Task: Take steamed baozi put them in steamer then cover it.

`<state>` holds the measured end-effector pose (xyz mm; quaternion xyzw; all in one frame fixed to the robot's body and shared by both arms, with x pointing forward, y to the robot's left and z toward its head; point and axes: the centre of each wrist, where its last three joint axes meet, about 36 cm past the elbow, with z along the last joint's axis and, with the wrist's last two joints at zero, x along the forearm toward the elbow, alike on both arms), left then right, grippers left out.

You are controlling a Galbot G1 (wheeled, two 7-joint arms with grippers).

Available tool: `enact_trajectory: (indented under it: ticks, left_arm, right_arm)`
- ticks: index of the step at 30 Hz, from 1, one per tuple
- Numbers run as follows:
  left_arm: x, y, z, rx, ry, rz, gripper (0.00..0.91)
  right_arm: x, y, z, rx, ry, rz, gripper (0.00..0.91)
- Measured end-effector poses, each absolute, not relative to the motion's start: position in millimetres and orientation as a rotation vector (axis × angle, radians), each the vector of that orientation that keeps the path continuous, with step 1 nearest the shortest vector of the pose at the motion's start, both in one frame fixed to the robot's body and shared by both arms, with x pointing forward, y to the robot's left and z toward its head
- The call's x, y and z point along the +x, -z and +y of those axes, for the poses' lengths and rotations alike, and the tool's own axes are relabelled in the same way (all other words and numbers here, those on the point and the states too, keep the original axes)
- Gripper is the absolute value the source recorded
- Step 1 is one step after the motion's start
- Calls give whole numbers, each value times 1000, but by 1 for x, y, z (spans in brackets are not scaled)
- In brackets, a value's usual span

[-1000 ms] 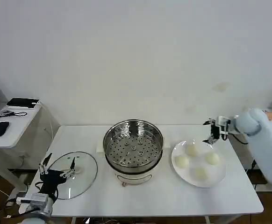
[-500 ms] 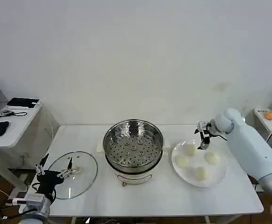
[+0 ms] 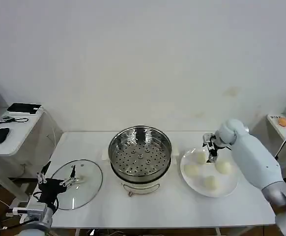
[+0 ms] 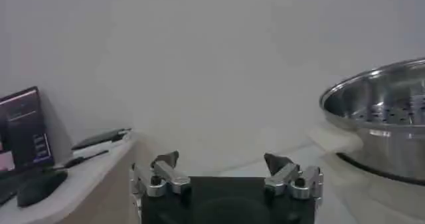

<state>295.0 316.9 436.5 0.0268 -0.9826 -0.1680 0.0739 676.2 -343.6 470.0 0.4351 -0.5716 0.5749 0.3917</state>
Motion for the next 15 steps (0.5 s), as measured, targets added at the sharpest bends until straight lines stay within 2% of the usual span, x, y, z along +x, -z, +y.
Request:
enact_trajectory:
  ticks: [15]
  left_arm:
    - [298,-430,319,74,526,-2935,907]
  right_arm:
    - [677,-456,-343,1083,-1437,-1468,907]
